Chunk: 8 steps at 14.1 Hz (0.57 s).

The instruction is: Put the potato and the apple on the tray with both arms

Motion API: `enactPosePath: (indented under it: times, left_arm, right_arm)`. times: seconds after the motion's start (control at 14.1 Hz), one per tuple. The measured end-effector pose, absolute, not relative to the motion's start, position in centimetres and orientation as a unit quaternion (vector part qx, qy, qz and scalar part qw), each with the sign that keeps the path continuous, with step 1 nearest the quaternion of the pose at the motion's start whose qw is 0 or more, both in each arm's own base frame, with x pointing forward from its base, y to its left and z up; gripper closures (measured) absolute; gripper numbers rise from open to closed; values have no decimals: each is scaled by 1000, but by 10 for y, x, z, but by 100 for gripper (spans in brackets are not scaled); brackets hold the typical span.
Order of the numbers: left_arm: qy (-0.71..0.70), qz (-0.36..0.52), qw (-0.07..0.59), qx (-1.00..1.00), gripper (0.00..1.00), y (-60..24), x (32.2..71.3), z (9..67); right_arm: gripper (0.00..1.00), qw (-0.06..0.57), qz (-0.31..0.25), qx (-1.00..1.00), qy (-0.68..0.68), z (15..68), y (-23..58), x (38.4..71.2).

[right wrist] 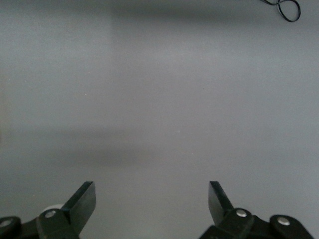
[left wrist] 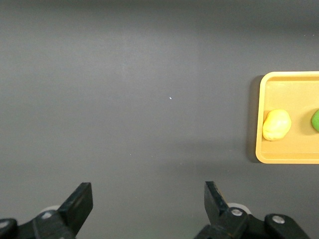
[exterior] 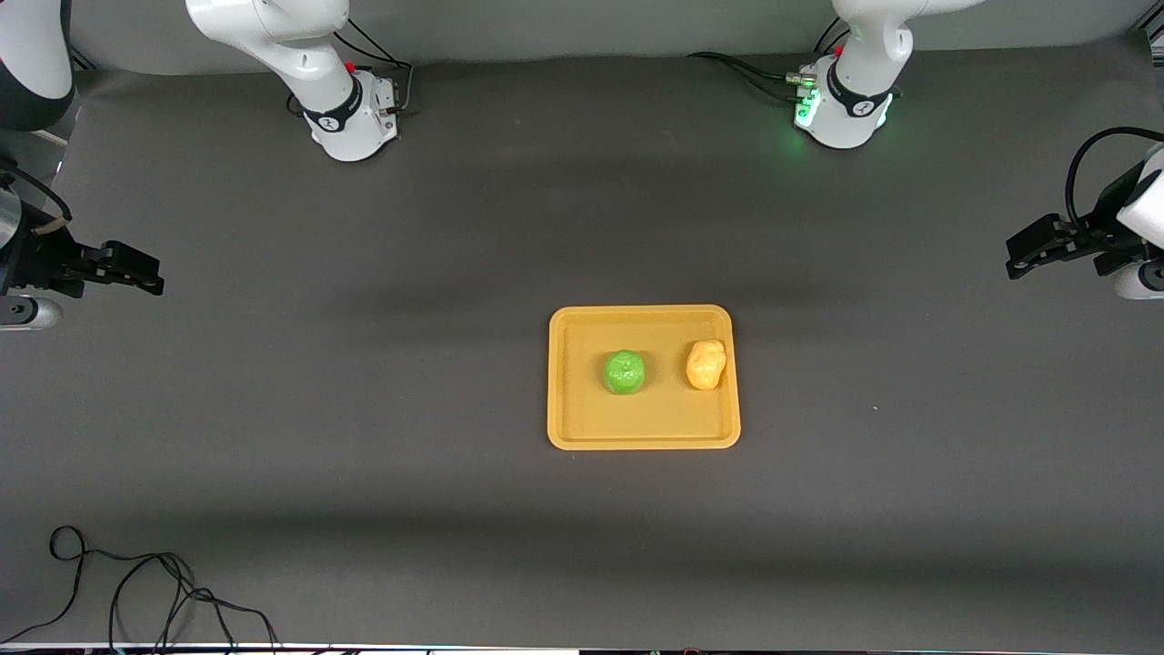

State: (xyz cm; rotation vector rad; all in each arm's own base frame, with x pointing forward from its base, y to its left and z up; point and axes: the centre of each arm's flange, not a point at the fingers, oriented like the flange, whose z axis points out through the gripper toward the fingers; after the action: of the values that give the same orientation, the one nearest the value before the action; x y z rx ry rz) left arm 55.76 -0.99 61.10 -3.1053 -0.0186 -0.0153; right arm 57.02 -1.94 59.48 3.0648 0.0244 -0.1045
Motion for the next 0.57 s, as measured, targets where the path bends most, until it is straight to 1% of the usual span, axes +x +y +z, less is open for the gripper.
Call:
enactPosePath:
  times: [0.57]
  left_arm:
    - [-6, -5, 18, -1000, 0, -10, 558, 611]
  right_arm:
    - [0, 35, -29, 999, -3, 603, -32, 567]
